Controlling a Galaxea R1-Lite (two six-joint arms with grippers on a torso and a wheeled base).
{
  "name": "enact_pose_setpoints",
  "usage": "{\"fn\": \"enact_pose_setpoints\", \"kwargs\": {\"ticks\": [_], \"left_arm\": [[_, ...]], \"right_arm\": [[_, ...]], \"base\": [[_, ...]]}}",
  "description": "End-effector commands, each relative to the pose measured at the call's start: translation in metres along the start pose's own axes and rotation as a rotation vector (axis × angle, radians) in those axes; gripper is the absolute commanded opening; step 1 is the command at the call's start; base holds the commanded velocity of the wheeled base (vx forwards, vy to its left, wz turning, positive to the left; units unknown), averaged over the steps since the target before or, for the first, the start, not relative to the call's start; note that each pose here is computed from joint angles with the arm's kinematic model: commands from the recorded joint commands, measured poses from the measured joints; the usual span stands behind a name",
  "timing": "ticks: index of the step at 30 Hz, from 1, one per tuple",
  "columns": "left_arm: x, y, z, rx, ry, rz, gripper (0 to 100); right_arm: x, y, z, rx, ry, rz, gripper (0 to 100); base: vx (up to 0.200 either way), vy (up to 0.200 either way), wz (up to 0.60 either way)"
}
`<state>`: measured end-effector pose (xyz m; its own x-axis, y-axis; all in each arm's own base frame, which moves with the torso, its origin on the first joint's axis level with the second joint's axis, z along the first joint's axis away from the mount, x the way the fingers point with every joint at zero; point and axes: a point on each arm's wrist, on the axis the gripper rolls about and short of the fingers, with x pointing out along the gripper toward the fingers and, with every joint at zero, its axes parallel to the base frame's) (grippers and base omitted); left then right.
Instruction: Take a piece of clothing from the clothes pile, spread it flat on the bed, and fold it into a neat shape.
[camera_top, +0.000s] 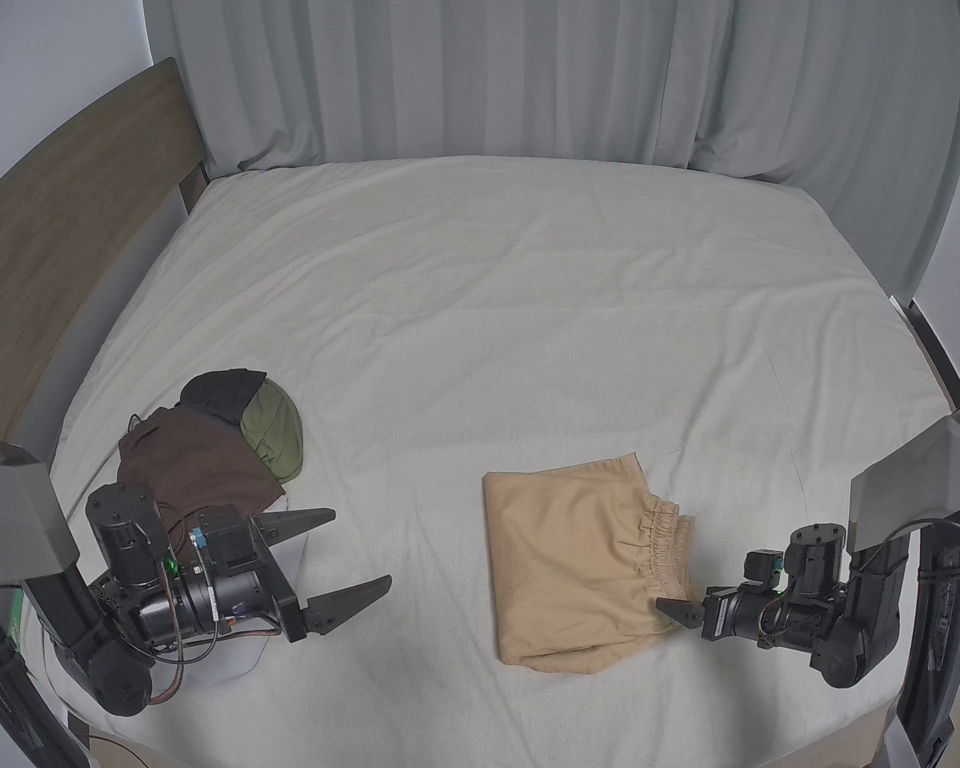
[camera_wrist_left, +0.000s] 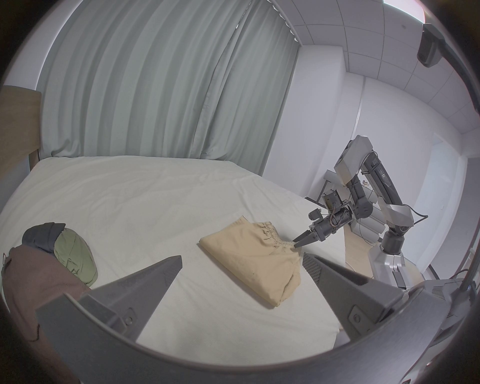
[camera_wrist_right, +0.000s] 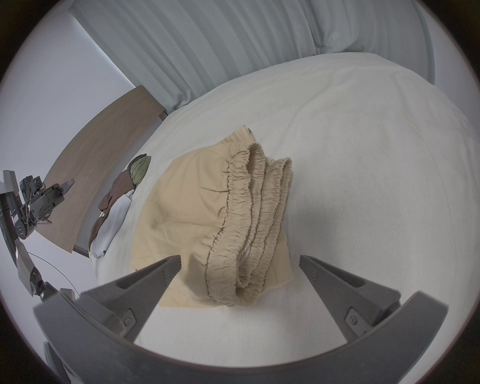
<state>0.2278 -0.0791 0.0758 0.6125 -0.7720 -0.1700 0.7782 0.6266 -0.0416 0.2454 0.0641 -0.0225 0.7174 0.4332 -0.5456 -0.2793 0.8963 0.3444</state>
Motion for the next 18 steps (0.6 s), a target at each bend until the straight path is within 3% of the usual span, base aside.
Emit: {"fn": "enact_pose_setpoints", "kwargs": {"ticks": [1, 9, 18], "left_arm": [[0.000, -0.001, 0.000, 0.001, -0.001, -0.003, 100], [0.000, -0.001, 0.001, 0.003, -0.004, -0.001, 100], [0.000, -0.001, 0.001, 0.003, -0.004, -0.003, 100]], "right_arm": [[0.010, -0.007, -0.010, 0.018, 0.046, -0.005, 100], [0.021, -0.008, -0.020, 0.029, 0.085, 0.010, 100], [0.030, 0.002, -0.013, 0.087, 0.055, 0.054, 100]], "base": [[0.000, 0.000, 0.00], [0.000, 0.000, 0.00], [0.000, 0.000, 0.00]]}}
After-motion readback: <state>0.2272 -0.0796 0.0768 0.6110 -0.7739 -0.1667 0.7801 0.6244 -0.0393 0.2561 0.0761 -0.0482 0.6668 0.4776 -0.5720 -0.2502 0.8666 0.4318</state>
